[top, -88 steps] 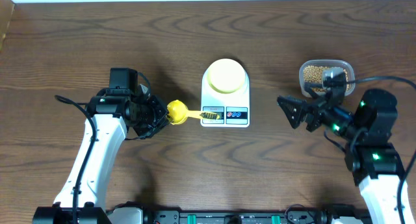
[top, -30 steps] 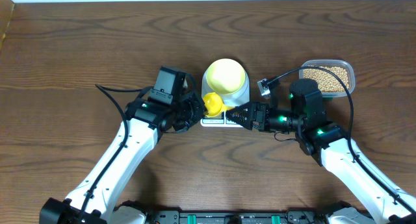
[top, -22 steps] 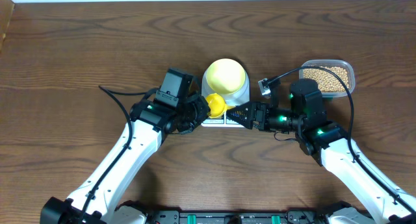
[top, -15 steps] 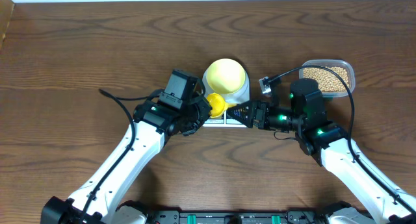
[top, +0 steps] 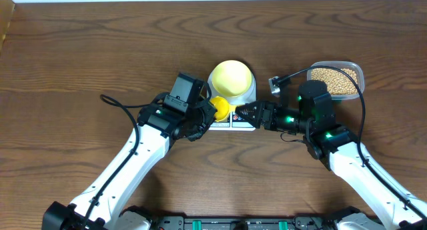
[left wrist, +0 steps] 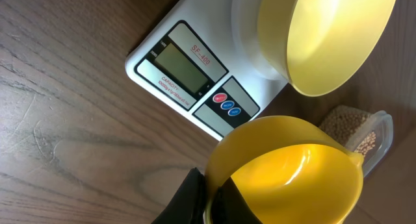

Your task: Scoop item into bowl and weigh 50g on scale

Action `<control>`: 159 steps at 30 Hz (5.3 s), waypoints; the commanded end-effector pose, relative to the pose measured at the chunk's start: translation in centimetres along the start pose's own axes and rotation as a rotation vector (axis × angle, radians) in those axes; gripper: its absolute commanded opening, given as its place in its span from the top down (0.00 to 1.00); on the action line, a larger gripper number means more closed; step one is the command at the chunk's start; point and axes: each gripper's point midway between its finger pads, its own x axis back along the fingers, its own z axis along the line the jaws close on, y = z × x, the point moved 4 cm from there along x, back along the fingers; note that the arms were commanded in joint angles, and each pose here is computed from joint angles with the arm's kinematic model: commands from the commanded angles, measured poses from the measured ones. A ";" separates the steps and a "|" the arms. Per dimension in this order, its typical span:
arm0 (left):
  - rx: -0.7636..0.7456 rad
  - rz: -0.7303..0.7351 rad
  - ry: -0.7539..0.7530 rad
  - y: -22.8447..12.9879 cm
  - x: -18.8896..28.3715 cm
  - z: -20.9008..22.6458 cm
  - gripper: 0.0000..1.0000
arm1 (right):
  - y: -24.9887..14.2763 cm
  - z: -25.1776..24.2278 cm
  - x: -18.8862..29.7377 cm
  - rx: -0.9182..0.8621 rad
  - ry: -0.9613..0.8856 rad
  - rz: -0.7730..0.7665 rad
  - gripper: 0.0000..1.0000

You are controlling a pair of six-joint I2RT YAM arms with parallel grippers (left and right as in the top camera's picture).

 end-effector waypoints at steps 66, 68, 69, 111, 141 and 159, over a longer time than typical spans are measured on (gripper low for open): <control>0.052 0.049 0.009 -3.0 -0.4 -0.3 0.93 | 0.7 0.5 -0.1 0.019 -0.010 -0.031 0.99; 0.052 0.049 0.009 -3.0 -0.4 -0.3 0.92 | 0.7 0.5 -0.1 0.019 -0.010 -0.032 0.99; 0.052 0.049 0.009 -3.0 -0.4 -0.3 0.92 | 0.7 0.5 -0.1 0.020 -0.010 -0.032 0.99; -0.090 -0.048 -0.183 -1.2 5.5 -1.8 0.10 | 1.7 -0.3 0.5 0.012 -0.040 -0.077 0.99; -0.799 -0.199 -0.210 -0.7 8.2 -2.0 0.10 | 1.7 1.8 1.0 0.145 0.044 -0.009 0.99; -0.794 -0.222 -0.188 -0.3 8.2 -1.9 0.09 | 4.2 3.4 2.8 0.271 -0.157 -0.030 0.99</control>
